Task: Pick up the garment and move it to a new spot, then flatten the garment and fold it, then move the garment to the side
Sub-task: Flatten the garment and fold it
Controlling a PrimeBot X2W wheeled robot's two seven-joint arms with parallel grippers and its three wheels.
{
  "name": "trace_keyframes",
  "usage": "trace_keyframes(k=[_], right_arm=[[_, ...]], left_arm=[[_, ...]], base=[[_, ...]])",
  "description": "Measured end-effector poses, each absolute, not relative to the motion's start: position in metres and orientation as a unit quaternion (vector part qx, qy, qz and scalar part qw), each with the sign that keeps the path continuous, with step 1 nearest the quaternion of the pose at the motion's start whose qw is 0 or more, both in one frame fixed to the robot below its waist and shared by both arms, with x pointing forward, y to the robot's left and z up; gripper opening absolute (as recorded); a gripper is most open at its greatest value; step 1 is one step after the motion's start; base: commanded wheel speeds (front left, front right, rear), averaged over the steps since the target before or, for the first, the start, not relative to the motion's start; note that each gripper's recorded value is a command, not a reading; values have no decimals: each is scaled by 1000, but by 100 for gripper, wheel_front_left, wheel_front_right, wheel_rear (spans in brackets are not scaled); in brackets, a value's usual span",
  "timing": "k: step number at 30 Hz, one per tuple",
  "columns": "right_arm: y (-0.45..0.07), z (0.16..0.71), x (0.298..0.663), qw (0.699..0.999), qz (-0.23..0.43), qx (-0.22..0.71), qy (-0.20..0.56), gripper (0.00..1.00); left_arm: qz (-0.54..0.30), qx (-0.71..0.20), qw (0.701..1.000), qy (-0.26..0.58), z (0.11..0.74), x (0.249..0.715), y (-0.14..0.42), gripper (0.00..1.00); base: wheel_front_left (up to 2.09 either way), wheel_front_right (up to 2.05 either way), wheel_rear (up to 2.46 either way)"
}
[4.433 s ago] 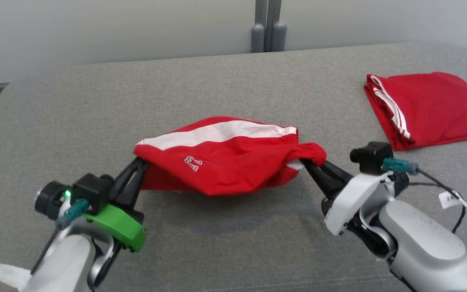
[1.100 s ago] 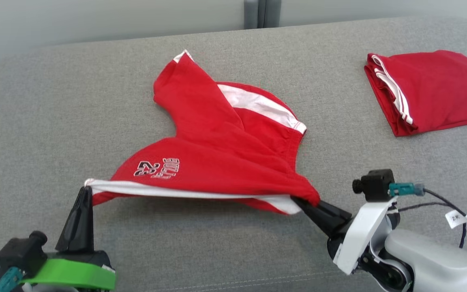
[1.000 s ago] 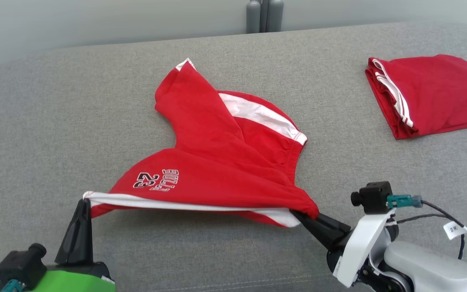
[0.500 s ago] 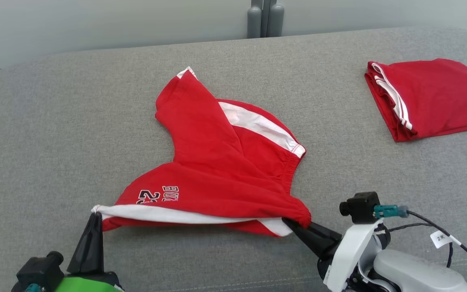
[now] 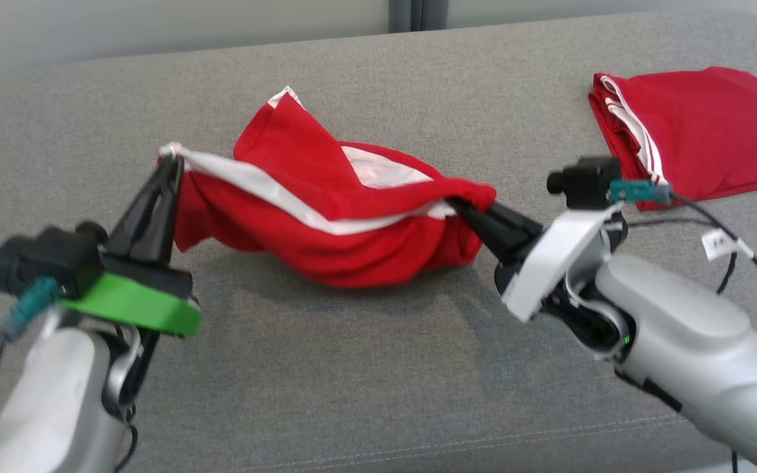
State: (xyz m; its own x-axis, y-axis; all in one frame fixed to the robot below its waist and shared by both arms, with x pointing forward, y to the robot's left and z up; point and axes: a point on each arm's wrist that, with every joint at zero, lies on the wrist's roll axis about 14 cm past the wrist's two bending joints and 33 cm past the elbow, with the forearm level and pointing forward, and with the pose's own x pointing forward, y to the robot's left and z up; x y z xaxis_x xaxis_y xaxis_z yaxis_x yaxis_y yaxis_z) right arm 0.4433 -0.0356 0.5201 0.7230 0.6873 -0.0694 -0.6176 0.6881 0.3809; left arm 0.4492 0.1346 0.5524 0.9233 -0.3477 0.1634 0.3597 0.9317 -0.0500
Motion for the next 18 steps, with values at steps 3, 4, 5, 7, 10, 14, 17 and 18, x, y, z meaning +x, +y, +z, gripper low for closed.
trace_keyframes(k=[3, 4, 5, 7, 10, 14, 17, 18], right_arm=[[-33, 546, 474, 916, 358, 161, 82, 0], [-33, 554, 485, 918, 356, 158, 76, 0], [-34, 563, 497, 920, 353, 153, 68, 0], [-35, 582, 521, 923, 348, 152, 56, 0], [-37, 617, 570, 930, 335, 149, 33, 0], [-41, 647, 616, 937, 318, 144, 11, 0], [-40, 662, 645, 942, 306, 139, -3, 0], [-39, 663, 653, 944, 302, 136, -3, 0]], left_arm=[[-204, -25, 973, -102, 583, 480, 129, 0], [-212, -17, 971, -111, 594, 490, 127, 0], [-218, -10, 969, -118, 604, 500, 126, 0], [-231, 0, 965, -126, 620, 521, 122, 0], [-254, 10, 957, -139, 650, 563, 111, 0], [-266, 16, 952, -148, 675, 602, 102, 0], [-247, 1, 956, -159, 692, 634, 113, 0], [-241, 7, 957, -158, 693, 643, 116, 0]], base=[[0, 0, 0], [0, 0, 0], [0, 0, 0], [0, 0, 0], [0, 0, 0], [0, 0, 0], [0, 0, 0], [0, 0, 0]])
